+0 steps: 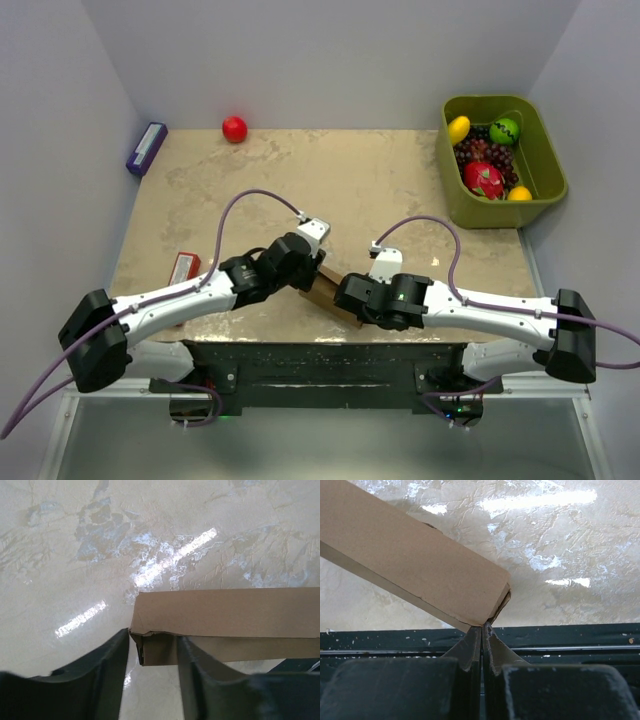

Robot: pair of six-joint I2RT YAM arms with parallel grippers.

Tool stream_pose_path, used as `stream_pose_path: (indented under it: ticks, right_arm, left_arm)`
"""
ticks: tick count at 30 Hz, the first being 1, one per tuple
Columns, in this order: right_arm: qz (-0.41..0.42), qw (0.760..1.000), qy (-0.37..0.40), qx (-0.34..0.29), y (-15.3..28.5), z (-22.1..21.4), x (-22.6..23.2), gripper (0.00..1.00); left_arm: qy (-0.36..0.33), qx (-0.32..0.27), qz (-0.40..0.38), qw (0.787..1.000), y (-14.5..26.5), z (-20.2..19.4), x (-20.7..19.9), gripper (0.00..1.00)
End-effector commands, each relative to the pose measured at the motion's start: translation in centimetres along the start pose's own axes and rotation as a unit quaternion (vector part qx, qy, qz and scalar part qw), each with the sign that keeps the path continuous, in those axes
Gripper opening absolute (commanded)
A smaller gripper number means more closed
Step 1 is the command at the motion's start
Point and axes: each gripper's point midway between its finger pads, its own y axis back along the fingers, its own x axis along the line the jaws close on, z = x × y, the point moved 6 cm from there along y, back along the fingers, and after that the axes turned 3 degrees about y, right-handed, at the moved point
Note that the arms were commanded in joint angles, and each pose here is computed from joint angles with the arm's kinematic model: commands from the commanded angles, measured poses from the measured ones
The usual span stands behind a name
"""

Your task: Fold the paper box

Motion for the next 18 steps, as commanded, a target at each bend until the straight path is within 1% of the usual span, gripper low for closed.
stream_pose_path:
  ticks: [1,5,6,11,12,15,16,18]
  right_arm:
    - [-0.030,1.000,0.007,-0.007,0.1,0.1,-0.8,0.00]
    - [-0.028,1.000,0.007,-0.009,0.2,0.2,-0.7,0.00]
    - [-0.027,1.000,0.007,-0.009,0.3,0.3,-0.6,0.00]
    - [-0.026,1.000,0.010,-0.010,0.3,0.4,-0.5,0.00]
    - [-0.026,1.000,0.010,-0.010,0.2,0.3,-0.5,0.00]
    - [-0.025,1.000,0.010,-0.009,0.1,0.2,-0.5,0.00]
    - [-0.023,1.000,0.010,-0.008,0.0,0.2,-0.3,0.00]
    - [-0.020,1.000,0.012,-0.008,0.2,0.2,-0.2,0.00]
  left_arm:
    - [0.009,-0.035,-0.022,0.999,2.0,1.6,-0.3,0.54]
    - [0.008,-0.036,-0.043,0.998,3.2,1.7,-0.5,0.60]
    - [0.006,-0.032,-0.045,0.998,3.6,1.5,-0.4,0.64]
    - [0.007,-0.012,-0.075,0.997,5.4,0.6,-0.4,0.70]
    - [0.013,-0.021,-0.082,0.996,6.2,0.9,-0.4,0.72]
    - [0.040,-0.043,-0.098,0.993,7.5,2.4,-0.3,0.72]
    - [0.048,-0.052,-0.115,0.991,8.0,3.3,-0.6,0.72]
    - [0.067,-0.069,-0.119,0.988,7.8,4.6,0.2,0.72]
